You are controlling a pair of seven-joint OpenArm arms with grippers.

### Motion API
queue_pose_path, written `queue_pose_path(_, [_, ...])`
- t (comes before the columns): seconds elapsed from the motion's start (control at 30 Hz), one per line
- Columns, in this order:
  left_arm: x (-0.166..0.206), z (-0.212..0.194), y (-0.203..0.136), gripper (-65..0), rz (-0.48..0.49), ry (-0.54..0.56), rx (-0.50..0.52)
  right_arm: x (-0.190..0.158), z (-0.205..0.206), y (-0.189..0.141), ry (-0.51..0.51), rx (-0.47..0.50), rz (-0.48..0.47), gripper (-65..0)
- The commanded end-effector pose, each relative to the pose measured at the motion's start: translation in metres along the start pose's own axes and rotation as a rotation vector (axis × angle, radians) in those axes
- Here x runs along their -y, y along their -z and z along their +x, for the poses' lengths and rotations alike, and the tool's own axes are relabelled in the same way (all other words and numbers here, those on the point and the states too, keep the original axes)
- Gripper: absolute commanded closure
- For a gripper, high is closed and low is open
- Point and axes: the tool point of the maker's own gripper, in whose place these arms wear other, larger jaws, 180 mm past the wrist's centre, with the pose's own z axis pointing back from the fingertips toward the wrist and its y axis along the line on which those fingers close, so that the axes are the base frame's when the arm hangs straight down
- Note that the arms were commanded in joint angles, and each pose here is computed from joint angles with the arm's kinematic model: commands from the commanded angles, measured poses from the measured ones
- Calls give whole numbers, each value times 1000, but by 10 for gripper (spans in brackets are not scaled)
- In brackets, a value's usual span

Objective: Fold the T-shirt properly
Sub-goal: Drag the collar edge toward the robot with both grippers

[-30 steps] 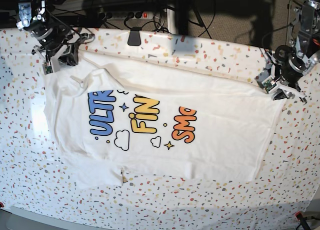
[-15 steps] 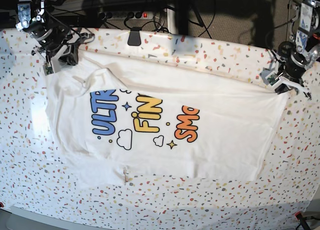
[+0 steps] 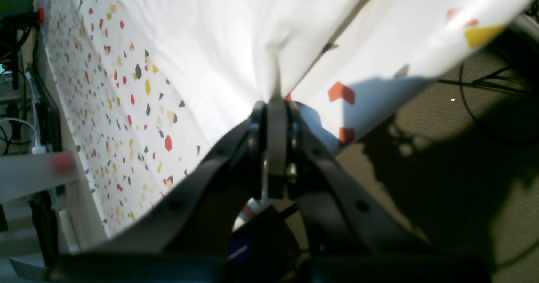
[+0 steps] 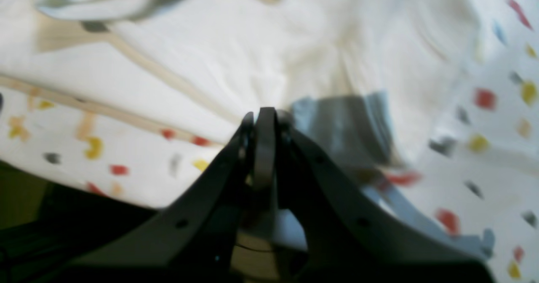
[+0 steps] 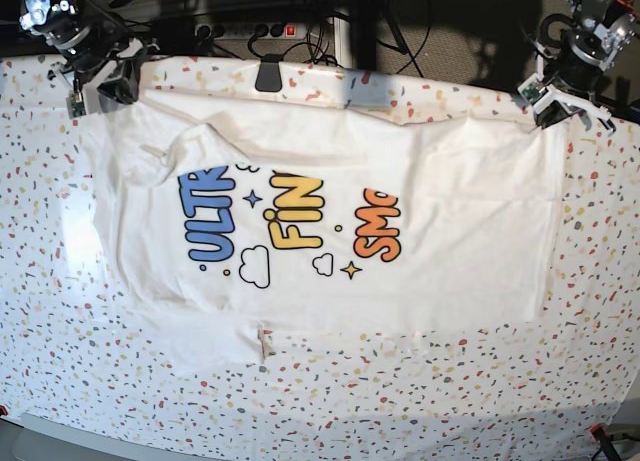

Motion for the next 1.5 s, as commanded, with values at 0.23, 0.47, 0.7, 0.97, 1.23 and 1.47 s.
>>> queue_pose_path(0.23, [0, -10, -4, 0, 10, 4, -41, 25, 4, -19, -26, 15, -27, 0])
queue_pose_path(0.47, [-20, -11, -5, 0, 120, -5, -53, 22, 25, -26, -33, 73, -4, 0])
queue_pose_path(0.7, [-36, 1, -10, 0, 182, -3, -42, 6, 60, -34, -79, 162, 25, 0])
queue_pose_path(0.97, [-38, 8, -11, 0, 188, 0, -15, 11, 55, -28, -158, 65, 9, -4])
queue_pose_path(1.23, [-39, 14, -11, 0, 190, 2, 12, 32, 43, -19, -356, -126, -71, -329])
queue_pose_path(1.47, [-40, 14, -11, 0, 191, 3, 12, 22, 39, -4, -620, -198, -96, -329])
